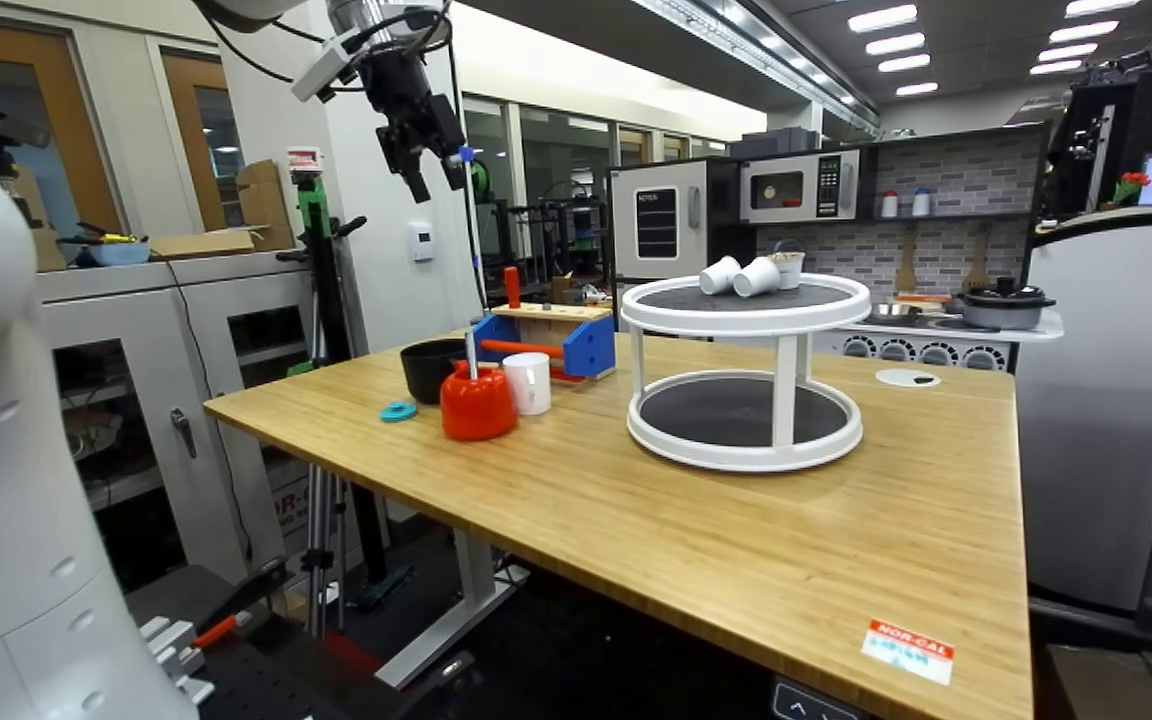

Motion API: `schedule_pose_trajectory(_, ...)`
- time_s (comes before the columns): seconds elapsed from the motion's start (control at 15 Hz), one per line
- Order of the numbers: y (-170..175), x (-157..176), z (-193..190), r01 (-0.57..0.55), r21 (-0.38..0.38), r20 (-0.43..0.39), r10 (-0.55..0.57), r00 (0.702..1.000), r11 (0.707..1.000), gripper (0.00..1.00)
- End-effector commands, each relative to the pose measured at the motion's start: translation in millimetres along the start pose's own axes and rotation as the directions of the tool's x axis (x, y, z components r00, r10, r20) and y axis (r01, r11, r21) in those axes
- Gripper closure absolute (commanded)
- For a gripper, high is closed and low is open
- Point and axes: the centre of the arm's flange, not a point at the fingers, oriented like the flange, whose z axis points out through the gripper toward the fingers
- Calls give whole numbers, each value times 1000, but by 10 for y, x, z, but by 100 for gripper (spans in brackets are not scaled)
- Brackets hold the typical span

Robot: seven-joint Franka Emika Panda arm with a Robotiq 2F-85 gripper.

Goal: Put the marker in the kettle on the table

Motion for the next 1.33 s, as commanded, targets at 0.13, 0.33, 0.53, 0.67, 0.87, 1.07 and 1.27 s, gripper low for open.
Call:
schedule_pose_trajectory(0.13,-202,347,144,109,57,80,-114,990,992,0)
schedule_pose_trajectory(0.33,-284,280,322,133,88,136,-144,980,987,0)
schedule_pose_trajectory(0.53,-300,211,492,138,52,188,-145,971,989,0)
schedule_pose_trajectory(0.67,-334,156,600,140,53,223,-149,963,989,0)
schedule_pose_trajectory(0.87,-447,95,707,162,57,249,-172,953,985,0)
schedule_pose_trajectory(1.07,-571,22,772,191,60,262,-200,944,980,0)
schedule_pose_trajectory(1.27,-616,20,846,187,39,260,-191,947,982,0)
